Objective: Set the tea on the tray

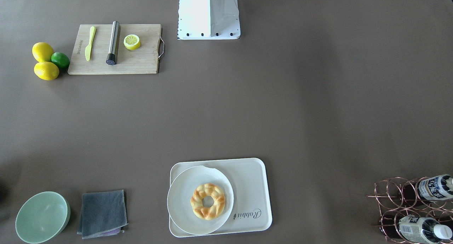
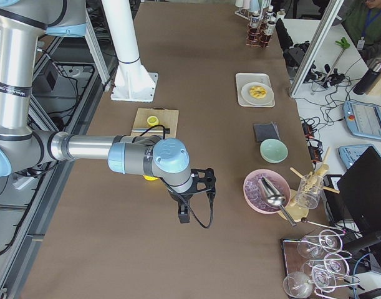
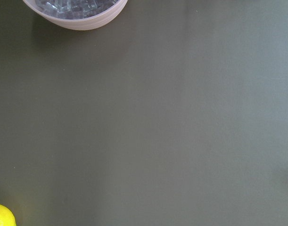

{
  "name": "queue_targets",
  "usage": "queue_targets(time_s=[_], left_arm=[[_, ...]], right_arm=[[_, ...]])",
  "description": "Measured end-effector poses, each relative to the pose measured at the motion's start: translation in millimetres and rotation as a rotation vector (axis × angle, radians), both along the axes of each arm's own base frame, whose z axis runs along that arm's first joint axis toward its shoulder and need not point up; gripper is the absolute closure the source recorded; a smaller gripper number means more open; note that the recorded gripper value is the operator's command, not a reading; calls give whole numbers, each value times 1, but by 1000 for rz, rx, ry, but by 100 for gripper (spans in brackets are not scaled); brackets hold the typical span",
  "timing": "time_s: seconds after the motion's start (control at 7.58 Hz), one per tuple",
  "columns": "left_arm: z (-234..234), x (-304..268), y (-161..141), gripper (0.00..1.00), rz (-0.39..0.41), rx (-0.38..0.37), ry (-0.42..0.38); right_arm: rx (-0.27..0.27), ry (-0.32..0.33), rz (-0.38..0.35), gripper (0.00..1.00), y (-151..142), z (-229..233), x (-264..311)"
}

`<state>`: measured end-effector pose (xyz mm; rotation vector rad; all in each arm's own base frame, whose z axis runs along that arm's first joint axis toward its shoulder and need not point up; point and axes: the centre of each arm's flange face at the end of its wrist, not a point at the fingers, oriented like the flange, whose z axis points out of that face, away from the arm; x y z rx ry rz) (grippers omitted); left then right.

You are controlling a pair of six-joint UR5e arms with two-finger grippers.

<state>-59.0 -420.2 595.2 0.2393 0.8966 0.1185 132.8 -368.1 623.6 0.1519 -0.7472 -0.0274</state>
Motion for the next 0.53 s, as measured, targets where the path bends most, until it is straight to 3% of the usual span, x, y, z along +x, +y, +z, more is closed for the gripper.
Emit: queue_targets(time_s=[0.26,0.53], left_arm=[[-27,-11,-18,3,-36,126,3],[-68,-14,-57,3,-80,185,18]], right_arm=[[29,-8,12,0,-5,-9,5],[132,11,13,0,-17,-20,7]])
